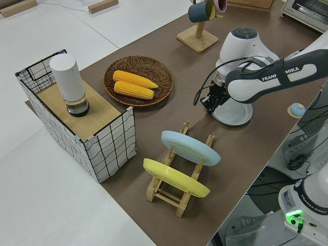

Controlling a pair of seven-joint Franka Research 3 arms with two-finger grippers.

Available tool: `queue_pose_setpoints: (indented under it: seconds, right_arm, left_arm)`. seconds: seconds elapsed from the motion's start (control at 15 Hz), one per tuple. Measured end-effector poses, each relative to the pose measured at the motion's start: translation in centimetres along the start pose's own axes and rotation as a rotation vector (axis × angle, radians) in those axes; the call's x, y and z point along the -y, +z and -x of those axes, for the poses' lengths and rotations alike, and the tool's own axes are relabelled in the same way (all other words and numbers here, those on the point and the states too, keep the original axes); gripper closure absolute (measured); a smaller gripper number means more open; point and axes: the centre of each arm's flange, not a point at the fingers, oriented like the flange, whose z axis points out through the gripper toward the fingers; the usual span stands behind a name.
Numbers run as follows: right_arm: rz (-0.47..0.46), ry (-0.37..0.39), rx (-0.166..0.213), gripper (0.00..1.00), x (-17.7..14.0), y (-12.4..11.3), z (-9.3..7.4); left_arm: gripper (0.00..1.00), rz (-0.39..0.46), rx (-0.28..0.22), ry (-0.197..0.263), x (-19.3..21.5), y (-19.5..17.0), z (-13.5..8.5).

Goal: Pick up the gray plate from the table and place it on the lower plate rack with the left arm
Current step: 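Lift the gray plate with the left gripper and tilt it upright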

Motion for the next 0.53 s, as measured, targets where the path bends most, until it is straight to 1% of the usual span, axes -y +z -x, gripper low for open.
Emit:
queue_pose_setpoints:
  seconds: [0.13, 0.27, 0.4, 0.53]
  right_arm:
    - [0.000, 0.000, 0.000, 0.01, 0.0, 0.0, 0.0]
    - [0.000, 0.000, 0.000, 0.01, 0.0, 0.0, 0.0]
    - [0.000, 0.000, 0.000, 0.01, 0.0, 0.0, 0.0]
    - [0.000, 0.000, 0.000, 0.01, 0.0, 0.0, 0.0]
  left_arm:
    - [0.99, 0.003, 0.007, -0.004, 0.2, -0.1, 0.0]
    - [0.99, 0.010, 0.027, -0.013, 0.6, -0.6, 0.2]
    - [0.99, 0.019, 0.050, -0.027, 1.2, -1.5, 0.2]
    - [0.99, 0.023, 0.060, -0.037, 1.8, -2.5, 0.1]
